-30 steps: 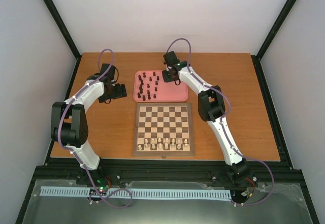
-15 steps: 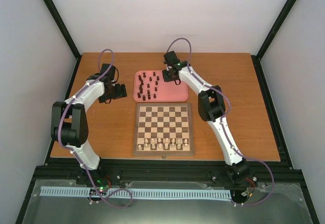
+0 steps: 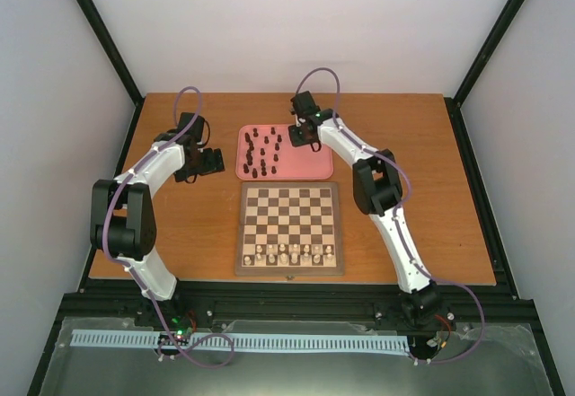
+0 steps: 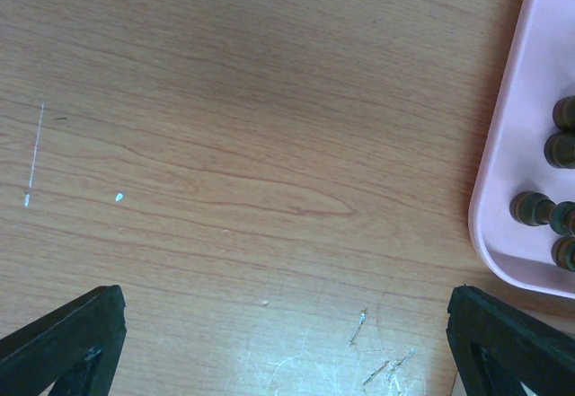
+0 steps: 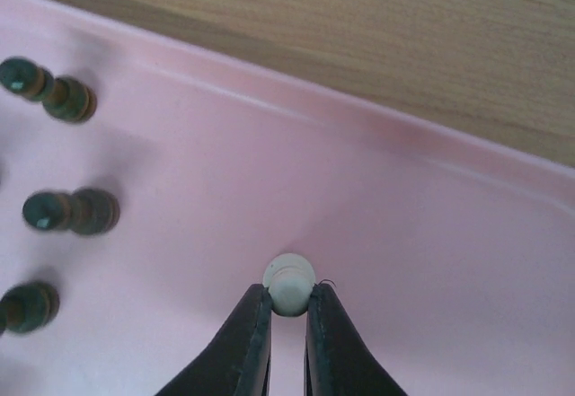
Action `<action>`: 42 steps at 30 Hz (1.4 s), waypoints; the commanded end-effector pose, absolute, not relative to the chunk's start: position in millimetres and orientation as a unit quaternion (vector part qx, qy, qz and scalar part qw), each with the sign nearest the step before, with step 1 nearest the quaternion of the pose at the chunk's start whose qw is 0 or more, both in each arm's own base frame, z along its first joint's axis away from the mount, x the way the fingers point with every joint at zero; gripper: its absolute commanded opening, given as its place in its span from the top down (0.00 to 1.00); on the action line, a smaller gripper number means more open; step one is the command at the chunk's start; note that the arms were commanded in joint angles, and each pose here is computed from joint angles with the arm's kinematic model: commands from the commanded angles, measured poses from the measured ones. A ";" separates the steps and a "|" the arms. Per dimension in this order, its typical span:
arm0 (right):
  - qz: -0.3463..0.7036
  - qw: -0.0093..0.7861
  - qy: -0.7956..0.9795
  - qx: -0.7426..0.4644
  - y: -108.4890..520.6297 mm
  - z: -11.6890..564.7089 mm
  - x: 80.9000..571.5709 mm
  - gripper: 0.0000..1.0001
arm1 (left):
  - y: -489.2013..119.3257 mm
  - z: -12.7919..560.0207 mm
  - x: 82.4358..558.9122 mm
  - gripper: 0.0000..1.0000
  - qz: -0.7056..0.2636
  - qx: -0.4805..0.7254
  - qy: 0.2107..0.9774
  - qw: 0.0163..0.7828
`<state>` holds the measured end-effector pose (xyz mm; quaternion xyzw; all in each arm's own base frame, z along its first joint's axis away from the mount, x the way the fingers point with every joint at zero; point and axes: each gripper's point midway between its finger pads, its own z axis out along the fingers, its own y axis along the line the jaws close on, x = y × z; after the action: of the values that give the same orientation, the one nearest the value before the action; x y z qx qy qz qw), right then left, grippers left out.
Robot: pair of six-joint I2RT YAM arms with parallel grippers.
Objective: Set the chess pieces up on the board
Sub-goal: Pick up the chess piece from the storage box, then place the chess piece on the chessboard.
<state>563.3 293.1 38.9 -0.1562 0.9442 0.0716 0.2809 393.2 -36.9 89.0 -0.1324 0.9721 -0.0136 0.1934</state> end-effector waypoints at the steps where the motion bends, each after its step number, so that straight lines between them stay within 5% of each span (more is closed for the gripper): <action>1: 0.082 0.334 0.924 -0.166 293.9 104.6 560.9 0.95 | -38.5 94.3 398.8 0.00 -0.013 -0.129 0.971 0.201; 10: 0.099 0.319 0.921 -0.201 299.9 141.6 504.0 0.95 | -37.9 95.7 400.0 0.00 -0.012 -0.129 0.970 0.204; 26: 0.155 0.207 0.902 -0.347 382.2 134.8 240.8 0.95 | -35.7 106.4 400.7 0.00 -0.008 -0.129 0.967 0.218; 42: 0.152 0.138 0.867 -0.455 426.0 91.7 168.6 0.94 | -40.3 116.7 401.7 0.00 -0.025 -0.131 0.965 0.226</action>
<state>180.6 412.9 95.5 -0.4265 0.8788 0.1527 0.1499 393.3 -36.0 89.7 -0.1331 0.9717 -0.0111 0.1948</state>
